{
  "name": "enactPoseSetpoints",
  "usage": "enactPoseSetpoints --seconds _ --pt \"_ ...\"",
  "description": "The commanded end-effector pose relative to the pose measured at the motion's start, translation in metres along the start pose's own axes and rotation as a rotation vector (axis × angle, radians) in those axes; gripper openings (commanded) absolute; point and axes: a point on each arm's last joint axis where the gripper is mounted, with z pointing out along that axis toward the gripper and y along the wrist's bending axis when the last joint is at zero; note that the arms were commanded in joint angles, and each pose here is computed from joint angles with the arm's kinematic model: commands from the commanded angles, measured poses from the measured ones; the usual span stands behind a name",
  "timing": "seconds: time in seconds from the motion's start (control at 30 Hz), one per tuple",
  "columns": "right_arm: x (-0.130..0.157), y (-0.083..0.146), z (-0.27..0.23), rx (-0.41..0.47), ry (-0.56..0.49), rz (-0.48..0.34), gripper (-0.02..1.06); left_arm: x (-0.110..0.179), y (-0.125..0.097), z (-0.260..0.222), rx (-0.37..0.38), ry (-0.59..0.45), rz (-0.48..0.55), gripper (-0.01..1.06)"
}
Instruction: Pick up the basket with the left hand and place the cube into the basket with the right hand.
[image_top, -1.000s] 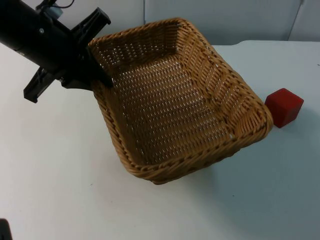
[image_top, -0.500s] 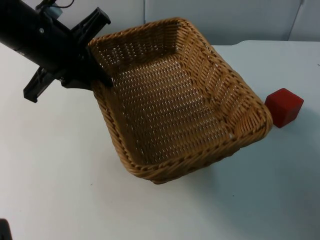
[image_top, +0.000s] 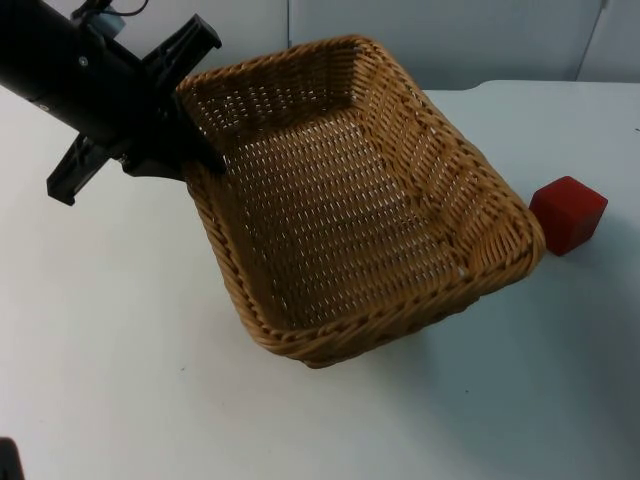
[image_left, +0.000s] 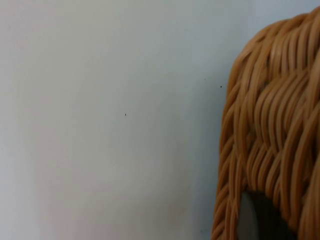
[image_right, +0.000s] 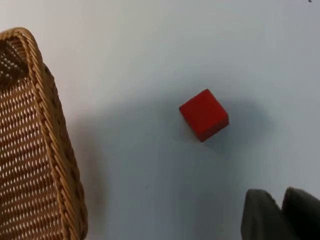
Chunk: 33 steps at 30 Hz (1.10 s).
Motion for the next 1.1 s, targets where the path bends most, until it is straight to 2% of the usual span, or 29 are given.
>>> enactPoseSetpoints --seconds 0.0,0.2,0.23,0.3,0.33,0.4,0.47,0.6,0.67,0.7,0.77,0.83,0.93,1.0,1.03,1.07 --pt "-0.003 0.001 0.006 0.002 0.027 -0.029 0.14 0.001 -0.011 -0.005 0.038 -0.009 -0.009 0.0" --pt "-0.01 0.006 0.031 -0.007 0.039 -0.086 0.16 0.001 -0.011 -0.005 0.038 -0.009 -0.009 0.0" --pt "-0.011 0.007 0.034 -0.005 0.033 -0.094 0.21 0.001 -0.011 -0.005 0.038 -0.009 -0.009 0.0" --pt "-0.013 0.008 0.04 0.007 0.03 -0.113 0.4 0.001 -0.011 -0.005 0.038 -0.009 -0.009 0.0" --pt "-0.013 0.008 0.04 0.007 0.03 -0.113 0.4 0.001 -0.011 -0.005 0.038 -0.009 -0.009 0.0" --pt "-0.014 0.006 0.045 0.045 0.033 -0.108 0.61 0.001 -0.011 -0.005 0.038 -0.009 -0.009 0.0" --pt "-0.014 0.001 0.047 0.095 0.038 -0.072 0.75 0.001 -0.011 -0.005 0.036 -0.008 -0.008 0.0" --pt "-0.015 -0.004 0.047 0.148 0.038 -0.037 0.79 0.001 -0.01 -0.004 0.035 -0.007 -0.009 0.0" --pt "-0.014 -0.004 0.048 0.148 0.04 0.017 0.79 0.0 -0.01 -0.004 0.034 -0.006 -0.01 0.0" --pt "-0.014 -0.004 0.048 0.148 0.04 0.017 0.79 0.0 -0.01 -0.004 0.034 -0.006 -0.01 0.0" --pt "-0.014 -0.001 0.049 0.116 0.04 0.073 0.79 0.0 -0.01 -0.004 0.034 -0.006 -0.01 0.0" --pt "-0.015 0.005 0.05 0.043 0.035 0.124 0.79 0.0 -0.01 -0.004 0.034 -0.006 -0.01 0.0" --pt "-0.015 0.011 0.053 -0.015 0.038 0.1 0.78 0.0 -0.01 -0.004 0.034 -0.006 -0.01 0.0" --pt "-0.014 0.014 0.066 -0.015 0.083 0.062 0.77 0.0 -0.01 -0.004 0.034 -0.006 -0.01 0.0" --pt "-0.013 0.014 0.07 -0.01 0.099 0.063 0.77 0.0 -0.01 -0.004 0.034 -0.006 -0.01 0.0" --pt "-0.01 0.015 0.085 -0.004 0.156 0.099 0.77 0.0 -0.01 -0.004 0.034 -0.006 -0.01 0.0"
